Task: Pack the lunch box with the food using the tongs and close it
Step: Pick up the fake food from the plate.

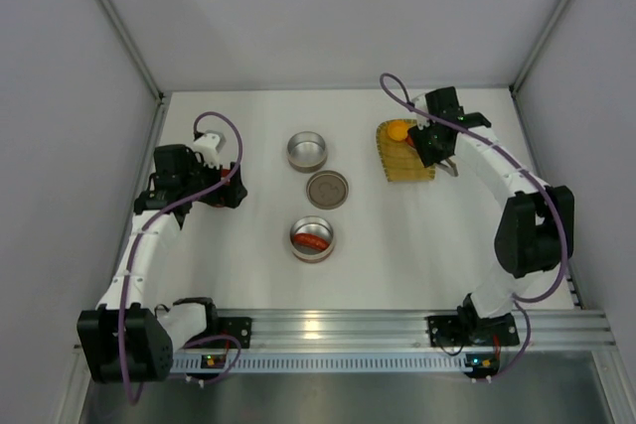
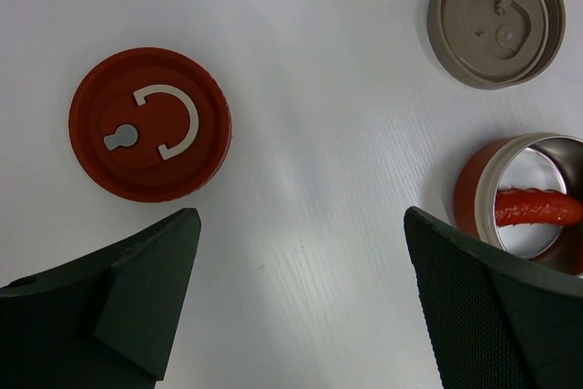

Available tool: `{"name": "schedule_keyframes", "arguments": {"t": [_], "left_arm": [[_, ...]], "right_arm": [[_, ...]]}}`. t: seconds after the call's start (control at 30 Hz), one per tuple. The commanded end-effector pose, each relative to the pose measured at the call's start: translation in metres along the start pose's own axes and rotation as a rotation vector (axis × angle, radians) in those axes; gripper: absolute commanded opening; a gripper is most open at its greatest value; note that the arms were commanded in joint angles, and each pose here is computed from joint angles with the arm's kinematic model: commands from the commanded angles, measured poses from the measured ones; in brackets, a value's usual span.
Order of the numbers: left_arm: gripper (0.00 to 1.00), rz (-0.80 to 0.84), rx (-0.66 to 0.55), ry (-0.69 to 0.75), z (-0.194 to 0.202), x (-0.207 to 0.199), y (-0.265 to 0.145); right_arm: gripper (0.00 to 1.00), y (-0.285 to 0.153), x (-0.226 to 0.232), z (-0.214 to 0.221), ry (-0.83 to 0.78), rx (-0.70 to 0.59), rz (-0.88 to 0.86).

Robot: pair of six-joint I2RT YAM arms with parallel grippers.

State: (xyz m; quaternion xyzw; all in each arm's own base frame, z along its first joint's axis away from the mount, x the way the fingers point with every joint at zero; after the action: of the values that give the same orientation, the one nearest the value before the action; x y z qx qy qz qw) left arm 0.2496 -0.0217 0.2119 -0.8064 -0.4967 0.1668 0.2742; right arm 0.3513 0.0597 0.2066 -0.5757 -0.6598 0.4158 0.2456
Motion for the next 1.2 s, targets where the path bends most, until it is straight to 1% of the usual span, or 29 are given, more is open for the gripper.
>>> {"name": "schedule_keyframes", "arguments": {"t": [0.0,0.23,0.5,0.6,0.63,0.7,0.73,0.9,0.93,1.17], "left_arm": [[0.98,-0.019,-0.047,0.023,-0.009,0.005,0.001],[0.98,-0.019,-0.045,0.029,-0.008,0.005,0.002],[0.98,-0.025,-0.043,0.033,-0.008,0.006,0.002],[0.98,-0.027,-0.044,0.035,-0.008,0.006,0.002],[0.98,-0.027,-0.045,0.036,-0.009,0.006,0.002],[0.98,-0.03,-0.043,0.035,-0.009,0.007,0.002],[0.98,-0.029,-0.042,0.032,-0.009,0.007,0.001],[0.99,-0.031,-0.046,0.038,-0.009,0.006,-0.001],[0.98,-0.032,-0.045,0.04,-0.009,0.006,-0.002],[0.98,-0.019,-0.048,0.039,-0.012,0.004,-0.004]], "right_arm": [[0.49,0.003,-0.011,-0.021,0.027,-0.087,0.026],[0.47,0.016,-0.009,-0.022,0.01,-0.079,0.015],[0.43,0.024,-0.009,-0.023,0.0,-0.073,0.014],[0.38,0.024,-0.009,-0.024,-0.005,-0.077,0.018],[0.34,0.024,-0.01,-0.024,-0.006,-0.075,0.02],[0.31,0.021,-0.01,-0.023,-0.01,-0.071,0.018],[0.27,0.019,-0.01,-0.023,-0.01,-0.071,0.012],[0.17,-0.002,-0.016,-0.019,0.004,-0.083,-0.004],[0.14,-0.009,-0.017,-0.021,0.008,-0.098,-0.011],[0.06,-0.044,-0.02,-0.017,-0.002,-0.137,-0.077]]}}
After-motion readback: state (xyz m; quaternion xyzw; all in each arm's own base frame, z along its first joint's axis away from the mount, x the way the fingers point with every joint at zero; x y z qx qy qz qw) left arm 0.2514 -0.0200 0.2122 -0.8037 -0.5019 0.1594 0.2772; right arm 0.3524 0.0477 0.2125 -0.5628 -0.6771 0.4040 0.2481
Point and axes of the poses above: each gripper's point midway between its finger pads, its own y axis out along the fingers, its own x axis along the line the jaws close on, z = x × y, the point moved 8 cm from there along -y, back along the fingers, and after that the axes turned 10 degrees about y, right-handed, at the moved point
